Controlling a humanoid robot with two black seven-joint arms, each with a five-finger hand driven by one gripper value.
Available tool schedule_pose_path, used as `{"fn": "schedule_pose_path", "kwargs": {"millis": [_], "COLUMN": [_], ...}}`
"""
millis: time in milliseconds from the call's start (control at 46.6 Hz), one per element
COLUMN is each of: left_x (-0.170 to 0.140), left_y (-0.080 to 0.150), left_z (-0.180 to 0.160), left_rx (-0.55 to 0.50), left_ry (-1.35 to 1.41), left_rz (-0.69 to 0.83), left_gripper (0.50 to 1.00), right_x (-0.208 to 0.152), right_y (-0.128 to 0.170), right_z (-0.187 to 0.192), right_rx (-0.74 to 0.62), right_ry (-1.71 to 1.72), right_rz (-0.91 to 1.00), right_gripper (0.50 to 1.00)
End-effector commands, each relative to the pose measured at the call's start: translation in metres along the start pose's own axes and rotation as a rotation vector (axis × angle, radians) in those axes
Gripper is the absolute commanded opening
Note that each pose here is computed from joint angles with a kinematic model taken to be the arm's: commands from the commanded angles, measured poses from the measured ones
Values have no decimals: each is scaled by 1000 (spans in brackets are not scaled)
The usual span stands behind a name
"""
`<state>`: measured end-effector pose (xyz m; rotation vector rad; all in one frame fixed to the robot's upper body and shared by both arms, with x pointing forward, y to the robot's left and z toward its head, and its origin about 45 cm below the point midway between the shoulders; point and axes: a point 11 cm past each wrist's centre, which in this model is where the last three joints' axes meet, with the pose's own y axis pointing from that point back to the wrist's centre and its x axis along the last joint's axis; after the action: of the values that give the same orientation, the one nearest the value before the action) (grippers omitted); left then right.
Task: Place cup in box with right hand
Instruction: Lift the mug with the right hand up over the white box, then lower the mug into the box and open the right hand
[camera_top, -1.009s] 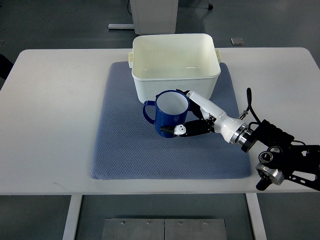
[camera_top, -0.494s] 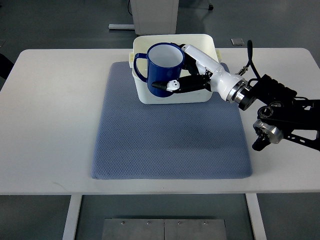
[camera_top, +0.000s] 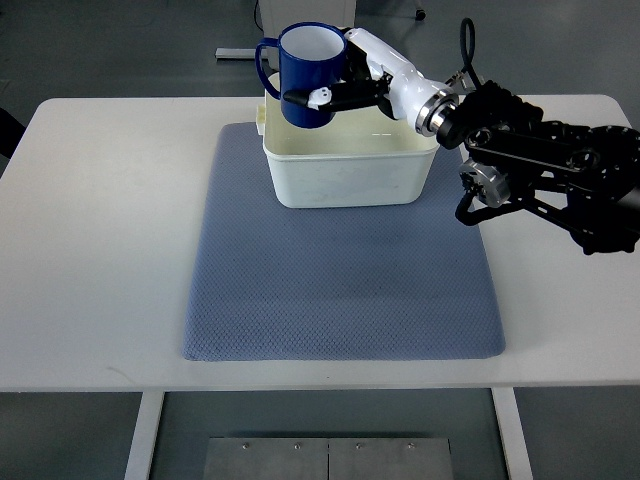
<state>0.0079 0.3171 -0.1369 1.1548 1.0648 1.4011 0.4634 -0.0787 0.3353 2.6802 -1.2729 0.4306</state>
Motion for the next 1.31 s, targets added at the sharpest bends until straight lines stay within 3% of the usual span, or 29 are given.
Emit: {"fn": "schedule_pose_path", "kwargs": {"millis": [0,150,322,1288], "left_x": [0,0,0,0], "left_y": [0,0,0,0], "left_z": [0,0,0,0], "left_rx": [-1,-1,1,1], "left_ry": [0,0,0,0], "left_rz": [0,0,0,1], "left_gripper": [1000,1000,1000,1000], "right_x": [7,19,68,66], "right_y": [-20,-39,-30,-31], "right_z": [9,20,30,30], "right_rx": [-27,-59,-89,-94], "right_ry": [14,23,41,15], "right_rz": [29,65,163,150], "right_gripper": [500,500,500,500]}}
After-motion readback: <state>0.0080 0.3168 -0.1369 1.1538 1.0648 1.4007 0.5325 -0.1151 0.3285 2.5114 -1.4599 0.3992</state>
